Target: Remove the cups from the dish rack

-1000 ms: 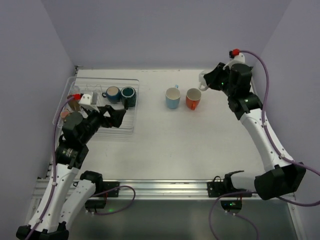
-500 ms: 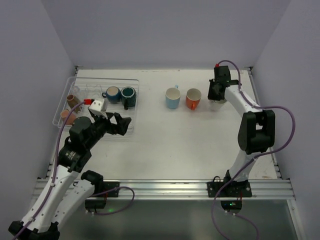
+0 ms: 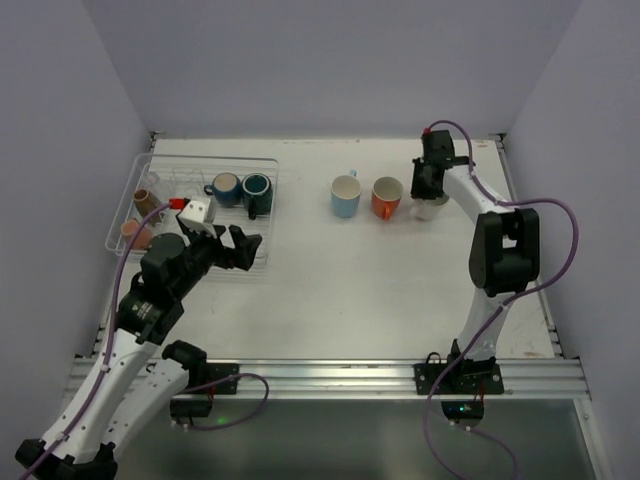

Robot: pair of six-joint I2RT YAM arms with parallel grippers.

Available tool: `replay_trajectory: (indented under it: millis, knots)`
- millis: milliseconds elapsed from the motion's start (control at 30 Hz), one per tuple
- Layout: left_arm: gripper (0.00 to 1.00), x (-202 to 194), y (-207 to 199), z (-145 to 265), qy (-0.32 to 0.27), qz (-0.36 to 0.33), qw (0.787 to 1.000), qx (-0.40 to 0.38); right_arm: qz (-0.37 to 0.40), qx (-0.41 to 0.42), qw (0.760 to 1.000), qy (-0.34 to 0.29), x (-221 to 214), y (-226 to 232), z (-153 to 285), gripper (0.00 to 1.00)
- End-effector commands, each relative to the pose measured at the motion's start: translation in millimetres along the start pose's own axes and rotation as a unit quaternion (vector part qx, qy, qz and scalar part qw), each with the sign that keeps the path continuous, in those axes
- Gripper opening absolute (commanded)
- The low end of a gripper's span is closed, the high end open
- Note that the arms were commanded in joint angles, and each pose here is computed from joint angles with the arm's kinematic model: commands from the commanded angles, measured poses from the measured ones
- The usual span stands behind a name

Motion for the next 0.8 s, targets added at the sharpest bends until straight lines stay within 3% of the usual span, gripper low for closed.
replay_trajectory:
  millis: [0,133,200,233,333,500,533,600,633,667,767]
  knots:
    - [1.0,-2,6,-3,0.009,-0.008,1.0,0.016,0.009,-0.012,0.999,-0.047,33,-5,14,0.2]
    - [1.0,-5,11,-7,0.016,-0.005,0.999,0.028,0.01,-0.023,0.999,-0.047,38,-10,26,0.38]
    - [1.0,-3,14,-9,0.013,-0.002,0.999,0.039,0.004,-0.024,0.998,-0.066,47,-10,43,0.48]
    - [1.0,-4,14,-11,0.017,0.0,0.999,0.043,0.002,-0.021,0.997,-0.073,50,-10,51,0.58]
    - [1.0,-1,13,-17,0.023,0.008,0.999,0.047,-0.007,-0.007,0.993,-0.117,65,-9,86,0.69]
    - [1.0,16,15,-29,0.003,0.052,0.995,0.082,-0.041,0.032,0.983,-0.176,59,-1,138,0.8]
    - [1.0,21,14,-35,-0.007,0.063,0.994,0.085,-0.049,0.049,0.971,-0.23,68,1,169,0.81]
    - [1.0,28,17,-42,-0.028,0.095,0.99,0.103,-0.066,0.094,0.965,-0.235,43,16,171,0.85]
    - [1.0,31,18,-51,-0.041,0.121,0.986,0.11,-0.068,0.117,0.946,-0.296,51,21,201,0.86]
    - [1.0,34,21,-55,-0.054,0.128,0.983,0.118,-0.079,0.15,0.945,-0.28,29,33,193,0.86]
    - [1.0,42,30,-79,-0.08,0.145,0.975,0.145,-0.083,0.199,0.918,-0.332,18,49,221,0.83]
Point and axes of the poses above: each gripper's point midway between its finger pads, its own z axis back along the fingers, its own y axis along the line the jaws close on, x = y × z, the point moved 3 cm from there along z, back along the fingers, and after that the axes turned 12 degrees about z, right-handed, at the moved point
